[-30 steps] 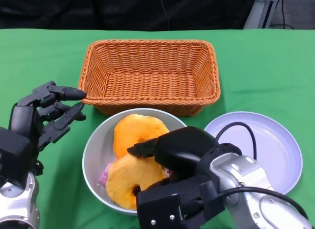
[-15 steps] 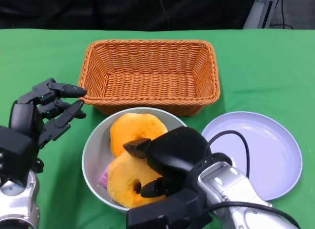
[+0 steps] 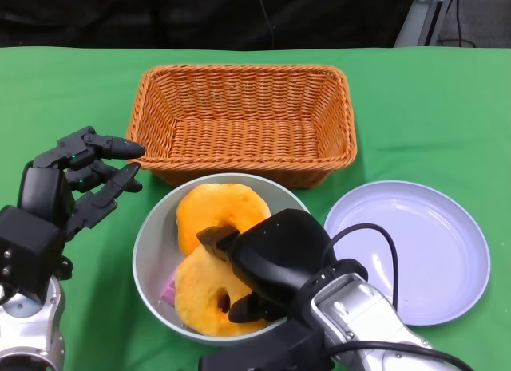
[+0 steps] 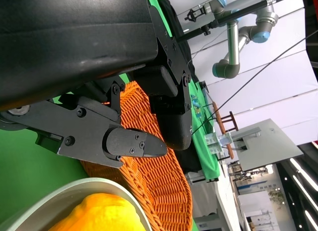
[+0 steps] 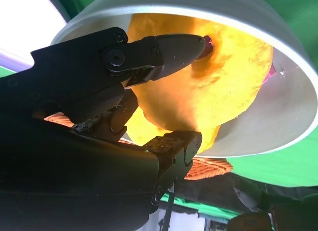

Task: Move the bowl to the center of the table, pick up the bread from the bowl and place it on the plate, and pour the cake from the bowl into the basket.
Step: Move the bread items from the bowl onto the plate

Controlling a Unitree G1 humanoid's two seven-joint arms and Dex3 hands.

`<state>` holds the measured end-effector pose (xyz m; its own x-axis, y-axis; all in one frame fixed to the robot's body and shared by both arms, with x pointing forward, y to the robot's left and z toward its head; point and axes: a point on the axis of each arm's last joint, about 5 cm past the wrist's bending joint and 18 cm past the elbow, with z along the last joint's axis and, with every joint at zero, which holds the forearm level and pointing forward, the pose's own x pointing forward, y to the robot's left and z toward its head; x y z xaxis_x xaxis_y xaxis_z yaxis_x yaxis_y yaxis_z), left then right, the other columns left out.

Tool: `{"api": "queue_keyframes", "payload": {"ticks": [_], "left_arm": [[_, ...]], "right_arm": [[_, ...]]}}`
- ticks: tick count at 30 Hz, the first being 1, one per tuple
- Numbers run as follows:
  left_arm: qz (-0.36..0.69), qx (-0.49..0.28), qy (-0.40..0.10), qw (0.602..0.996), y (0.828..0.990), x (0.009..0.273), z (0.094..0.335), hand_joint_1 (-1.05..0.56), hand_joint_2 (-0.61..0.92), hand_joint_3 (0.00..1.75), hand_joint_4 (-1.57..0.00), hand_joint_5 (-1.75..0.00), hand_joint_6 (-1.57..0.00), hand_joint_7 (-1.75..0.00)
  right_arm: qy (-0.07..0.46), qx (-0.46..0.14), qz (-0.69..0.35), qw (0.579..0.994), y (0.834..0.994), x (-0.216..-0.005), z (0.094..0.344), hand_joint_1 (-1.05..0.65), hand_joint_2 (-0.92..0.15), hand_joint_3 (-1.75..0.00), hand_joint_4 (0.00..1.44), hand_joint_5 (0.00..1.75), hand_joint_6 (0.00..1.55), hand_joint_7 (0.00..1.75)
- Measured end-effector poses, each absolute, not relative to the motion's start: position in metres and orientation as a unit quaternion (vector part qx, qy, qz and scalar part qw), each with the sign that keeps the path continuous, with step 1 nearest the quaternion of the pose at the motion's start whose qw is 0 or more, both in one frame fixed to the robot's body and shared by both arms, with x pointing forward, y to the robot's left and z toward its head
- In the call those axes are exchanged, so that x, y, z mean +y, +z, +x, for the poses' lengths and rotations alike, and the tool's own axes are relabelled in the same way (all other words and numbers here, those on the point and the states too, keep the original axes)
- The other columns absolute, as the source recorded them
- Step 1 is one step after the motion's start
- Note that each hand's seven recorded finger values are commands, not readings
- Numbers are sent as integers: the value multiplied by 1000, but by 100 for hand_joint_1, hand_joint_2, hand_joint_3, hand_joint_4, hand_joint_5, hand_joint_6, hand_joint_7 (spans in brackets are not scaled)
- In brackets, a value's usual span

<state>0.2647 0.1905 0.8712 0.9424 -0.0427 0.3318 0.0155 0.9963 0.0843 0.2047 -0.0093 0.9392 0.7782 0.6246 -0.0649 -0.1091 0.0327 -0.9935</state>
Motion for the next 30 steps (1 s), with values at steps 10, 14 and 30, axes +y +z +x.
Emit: {"api": "queue_keyframes", "payload": {"ticks": [10, 14, 30], "left_arm": [[42, -172, -11, 984, 871, 190, 265, -26, 92, 27, -85, -121, -83, -88], [44, -174, -12, 984, 872, 190, 265, -25, 92, 29, -83, -121, -82, -89], [43, -175, -12, 984, 872, 190, 264, -25, 92, 29, -85, -119, -81, -88]], "right_arm": [[253, -226, -619, 708, 929, -10, 203, -64, -92, -5, 100, 13, 76, 5], [245, -247, -613, 709, 923, -10, 204, -55, -92, -5, 107, 19, 81, 5], [253, -287, -543, 748, 904, -14, 212, -26, -92, -6, 83, 61, 90, 0]]}}
